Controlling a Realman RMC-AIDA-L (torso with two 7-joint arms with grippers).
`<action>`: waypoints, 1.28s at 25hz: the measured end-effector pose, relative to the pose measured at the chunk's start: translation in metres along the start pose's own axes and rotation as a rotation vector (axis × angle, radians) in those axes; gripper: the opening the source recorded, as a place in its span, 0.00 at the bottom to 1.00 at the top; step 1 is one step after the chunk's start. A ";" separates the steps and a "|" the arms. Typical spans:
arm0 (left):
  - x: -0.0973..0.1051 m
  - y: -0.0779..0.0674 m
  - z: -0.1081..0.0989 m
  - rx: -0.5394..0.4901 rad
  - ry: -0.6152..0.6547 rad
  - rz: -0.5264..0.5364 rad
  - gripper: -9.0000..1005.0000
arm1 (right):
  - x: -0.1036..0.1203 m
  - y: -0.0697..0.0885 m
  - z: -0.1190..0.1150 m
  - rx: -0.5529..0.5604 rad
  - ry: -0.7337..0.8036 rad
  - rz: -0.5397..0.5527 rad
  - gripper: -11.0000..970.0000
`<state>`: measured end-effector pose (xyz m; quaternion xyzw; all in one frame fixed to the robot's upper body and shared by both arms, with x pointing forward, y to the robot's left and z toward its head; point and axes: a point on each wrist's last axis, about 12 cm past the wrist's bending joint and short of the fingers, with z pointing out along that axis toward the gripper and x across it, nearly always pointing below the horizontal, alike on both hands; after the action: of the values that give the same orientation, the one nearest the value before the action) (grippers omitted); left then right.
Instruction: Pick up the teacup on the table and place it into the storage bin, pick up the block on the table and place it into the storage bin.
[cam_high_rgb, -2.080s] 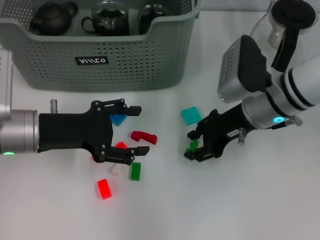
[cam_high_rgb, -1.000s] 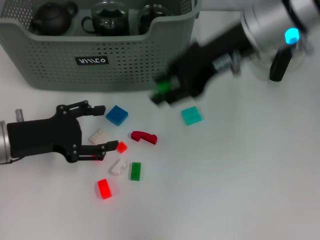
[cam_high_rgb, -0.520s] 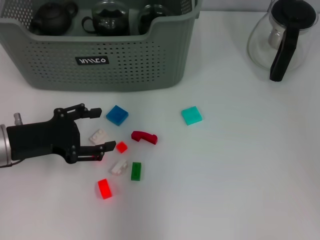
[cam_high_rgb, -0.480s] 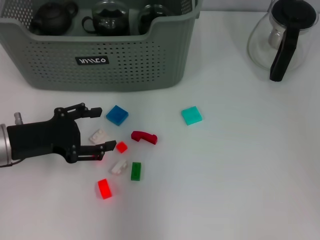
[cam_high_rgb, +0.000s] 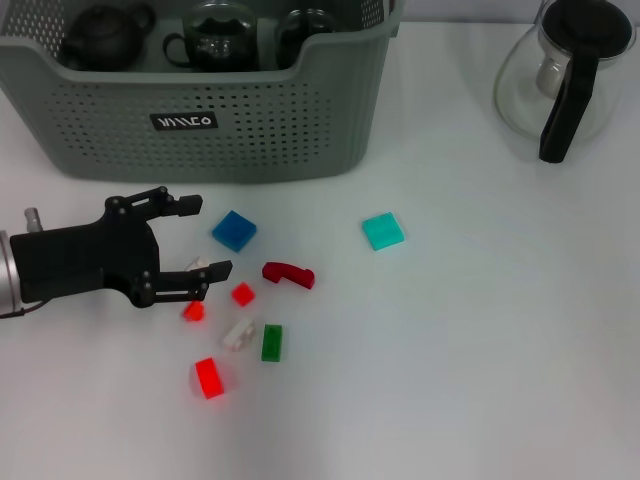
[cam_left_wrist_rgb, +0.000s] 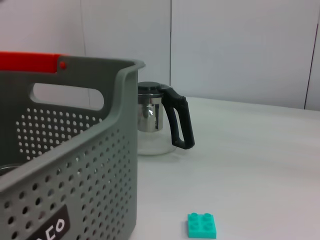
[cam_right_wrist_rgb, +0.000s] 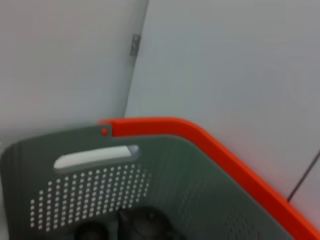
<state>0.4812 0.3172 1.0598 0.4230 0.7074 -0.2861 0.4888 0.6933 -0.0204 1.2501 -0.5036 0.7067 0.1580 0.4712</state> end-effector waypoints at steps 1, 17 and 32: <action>-0.001 0.001 0.000 0.000 0.000 0.002 0.87 | 0.003 0.000 0.000 0.002 0.005 0.004 0.60; -0.002 0.002 -0.001 -0.007 -0.006 0.004 0.87 | 0.006 0.007 -0.048 -0.121 -0.062 0.006 0.85; -0.002 0.003 -0.001 -0.014 -0.008 0.006 0.87 | 0.081 0.059 -0.150 -0.464 0.312 -0.049 0.86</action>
<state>0.4832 0.3189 1.0617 0.4204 0.7062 -0.2814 0.4953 0.5624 -0.1442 1.2447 -0.6331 0.7033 0.2246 0.2326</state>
